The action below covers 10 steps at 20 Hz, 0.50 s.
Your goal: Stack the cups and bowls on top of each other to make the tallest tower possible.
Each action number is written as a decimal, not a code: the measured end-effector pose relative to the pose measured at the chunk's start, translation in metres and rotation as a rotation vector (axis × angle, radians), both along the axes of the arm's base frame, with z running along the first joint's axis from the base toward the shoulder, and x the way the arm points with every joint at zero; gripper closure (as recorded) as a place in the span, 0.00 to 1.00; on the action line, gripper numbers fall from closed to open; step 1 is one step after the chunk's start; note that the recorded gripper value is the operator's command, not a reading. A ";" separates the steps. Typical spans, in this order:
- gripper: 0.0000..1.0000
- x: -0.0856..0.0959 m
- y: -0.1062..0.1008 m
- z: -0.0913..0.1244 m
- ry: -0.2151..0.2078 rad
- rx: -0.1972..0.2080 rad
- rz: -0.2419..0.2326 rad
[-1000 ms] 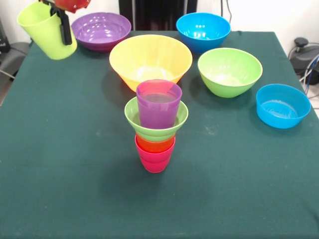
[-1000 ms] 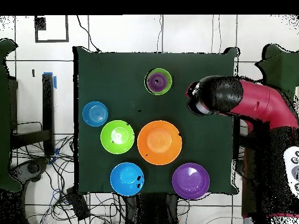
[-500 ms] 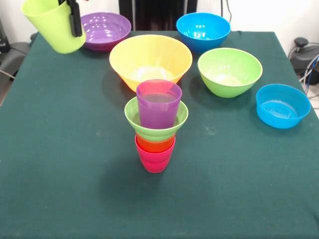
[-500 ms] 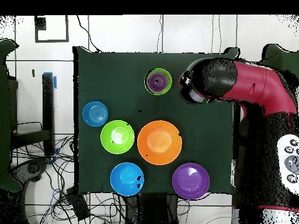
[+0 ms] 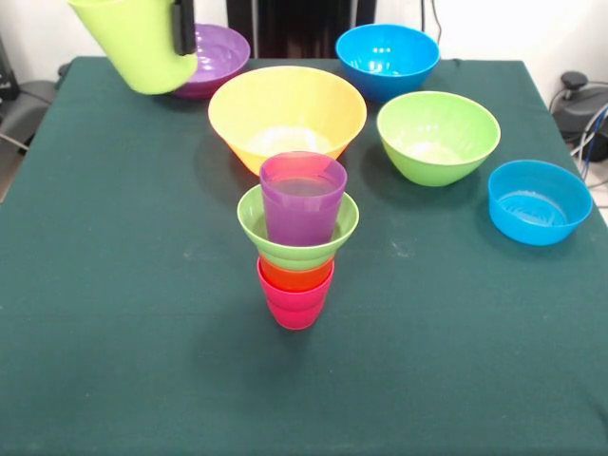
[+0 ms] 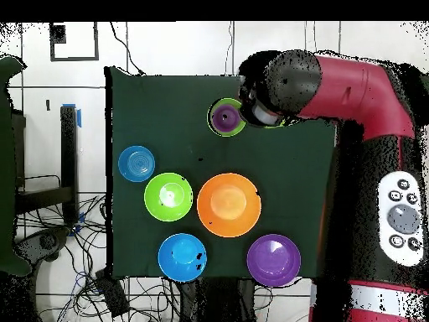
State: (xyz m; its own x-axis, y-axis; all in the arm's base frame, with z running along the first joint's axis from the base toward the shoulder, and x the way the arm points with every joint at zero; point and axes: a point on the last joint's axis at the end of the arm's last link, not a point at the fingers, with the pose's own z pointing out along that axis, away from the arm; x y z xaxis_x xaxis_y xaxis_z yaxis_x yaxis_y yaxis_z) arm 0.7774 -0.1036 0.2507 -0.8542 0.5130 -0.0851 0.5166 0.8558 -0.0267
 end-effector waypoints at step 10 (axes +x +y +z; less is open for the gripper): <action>1.00 0.032 0.033 0.009 -0.006 0.004 0.030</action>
State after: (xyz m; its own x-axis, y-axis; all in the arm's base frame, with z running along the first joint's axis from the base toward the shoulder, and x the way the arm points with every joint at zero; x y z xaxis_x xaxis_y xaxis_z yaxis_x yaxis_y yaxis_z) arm 0.8097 -0.0708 0.2596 -0.8686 0.4876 -0.0880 0.4909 0.8710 -0.0198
